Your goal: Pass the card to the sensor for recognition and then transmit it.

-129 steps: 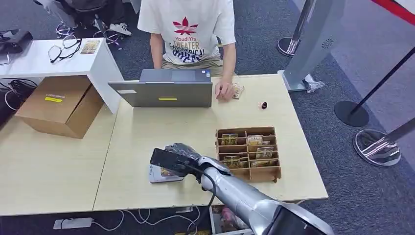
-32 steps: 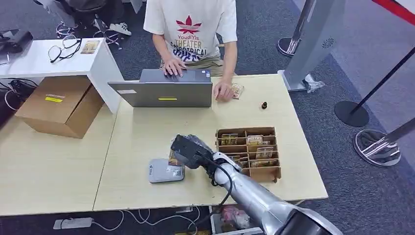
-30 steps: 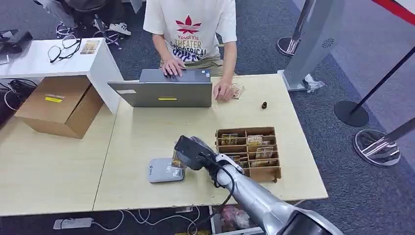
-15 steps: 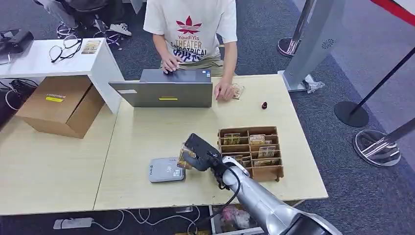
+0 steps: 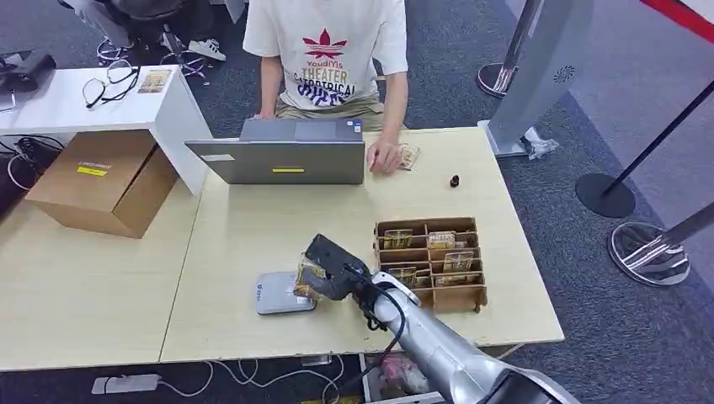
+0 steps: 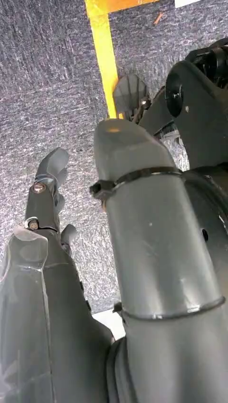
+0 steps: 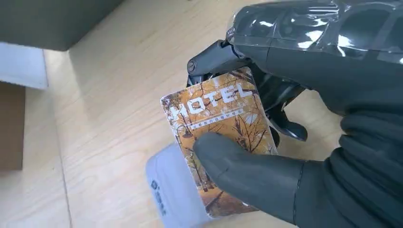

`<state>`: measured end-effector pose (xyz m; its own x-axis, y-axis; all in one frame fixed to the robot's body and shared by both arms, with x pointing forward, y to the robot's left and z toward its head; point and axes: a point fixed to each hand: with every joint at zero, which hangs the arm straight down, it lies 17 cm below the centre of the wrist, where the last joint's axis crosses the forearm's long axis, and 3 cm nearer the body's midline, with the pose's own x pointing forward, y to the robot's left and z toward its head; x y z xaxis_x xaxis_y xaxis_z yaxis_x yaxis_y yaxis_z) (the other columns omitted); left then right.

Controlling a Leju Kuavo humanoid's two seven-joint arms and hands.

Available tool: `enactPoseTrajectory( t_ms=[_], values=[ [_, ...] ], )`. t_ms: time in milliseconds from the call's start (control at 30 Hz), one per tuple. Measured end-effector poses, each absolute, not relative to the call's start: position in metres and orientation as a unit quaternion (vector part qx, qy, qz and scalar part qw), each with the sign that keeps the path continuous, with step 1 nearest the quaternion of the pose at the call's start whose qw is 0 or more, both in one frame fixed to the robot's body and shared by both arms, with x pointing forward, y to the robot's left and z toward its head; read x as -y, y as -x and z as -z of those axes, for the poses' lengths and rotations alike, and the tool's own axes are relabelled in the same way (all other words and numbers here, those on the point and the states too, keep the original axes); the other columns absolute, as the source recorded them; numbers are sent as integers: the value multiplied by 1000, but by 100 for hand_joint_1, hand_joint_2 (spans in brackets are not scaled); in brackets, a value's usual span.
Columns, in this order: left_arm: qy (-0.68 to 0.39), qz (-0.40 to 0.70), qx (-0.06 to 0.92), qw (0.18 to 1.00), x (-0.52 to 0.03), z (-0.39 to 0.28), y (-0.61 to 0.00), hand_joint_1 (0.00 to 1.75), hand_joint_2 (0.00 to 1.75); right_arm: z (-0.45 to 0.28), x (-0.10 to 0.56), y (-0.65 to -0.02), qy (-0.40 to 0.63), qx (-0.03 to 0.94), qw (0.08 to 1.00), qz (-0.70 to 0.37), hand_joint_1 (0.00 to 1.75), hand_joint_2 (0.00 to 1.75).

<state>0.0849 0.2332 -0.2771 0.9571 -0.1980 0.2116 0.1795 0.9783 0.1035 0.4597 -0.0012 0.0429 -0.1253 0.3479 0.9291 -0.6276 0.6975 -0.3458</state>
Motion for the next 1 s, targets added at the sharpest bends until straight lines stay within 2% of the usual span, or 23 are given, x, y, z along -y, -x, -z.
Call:
enactPoseTrajectory(
  t_ms=[467, 1000],
  values=[
    [-39, 104, 112, 988, -231, 277, -87, 0, 0, -27, -48, -415, -144, 623, 636, -432, 175, 175],
    [-39, 110, 109, 987, -231, 277, -86, 0, 0, 2, -28, -418, -107, 588, 667, -445, 175, 175]
  ],
)
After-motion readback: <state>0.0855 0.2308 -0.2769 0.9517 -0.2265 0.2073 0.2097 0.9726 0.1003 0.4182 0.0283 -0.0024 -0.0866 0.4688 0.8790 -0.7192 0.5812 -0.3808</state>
